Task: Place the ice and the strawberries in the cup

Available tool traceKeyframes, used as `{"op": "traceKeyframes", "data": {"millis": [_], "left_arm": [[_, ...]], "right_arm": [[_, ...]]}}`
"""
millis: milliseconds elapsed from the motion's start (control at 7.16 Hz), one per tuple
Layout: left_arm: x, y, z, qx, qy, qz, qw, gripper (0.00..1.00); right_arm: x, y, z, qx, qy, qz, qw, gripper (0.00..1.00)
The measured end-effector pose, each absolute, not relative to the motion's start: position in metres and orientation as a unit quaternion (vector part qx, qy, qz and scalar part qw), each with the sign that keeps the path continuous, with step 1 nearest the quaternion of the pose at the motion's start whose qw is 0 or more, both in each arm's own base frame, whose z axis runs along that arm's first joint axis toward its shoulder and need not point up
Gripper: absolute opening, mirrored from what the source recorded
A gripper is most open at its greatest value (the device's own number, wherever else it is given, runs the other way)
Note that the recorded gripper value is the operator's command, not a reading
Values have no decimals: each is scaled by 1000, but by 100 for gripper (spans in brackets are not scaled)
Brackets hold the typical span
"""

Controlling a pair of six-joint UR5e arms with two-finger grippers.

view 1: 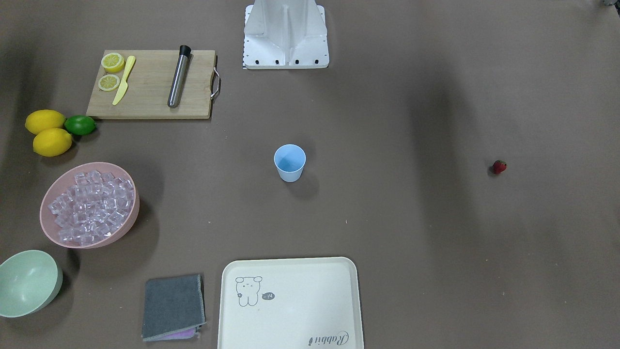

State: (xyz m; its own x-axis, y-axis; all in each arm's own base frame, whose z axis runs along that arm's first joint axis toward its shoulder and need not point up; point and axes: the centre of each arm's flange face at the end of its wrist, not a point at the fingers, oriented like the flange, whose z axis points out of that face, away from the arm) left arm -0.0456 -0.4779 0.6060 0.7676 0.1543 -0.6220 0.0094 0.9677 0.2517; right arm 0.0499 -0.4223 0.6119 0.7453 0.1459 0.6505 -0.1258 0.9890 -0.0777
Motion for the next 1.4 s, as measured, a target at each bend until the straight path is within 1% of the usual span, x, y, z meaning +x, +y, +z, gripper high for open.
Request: {"op": "traceKeyframes", "data": {"millis": [1396], "left_arm": [[-46, -478, 606, 121, 339, 38, 932, 98]], "right_arm": [[50, -433, 603, -1, -344, 64, 937, 99]]}}
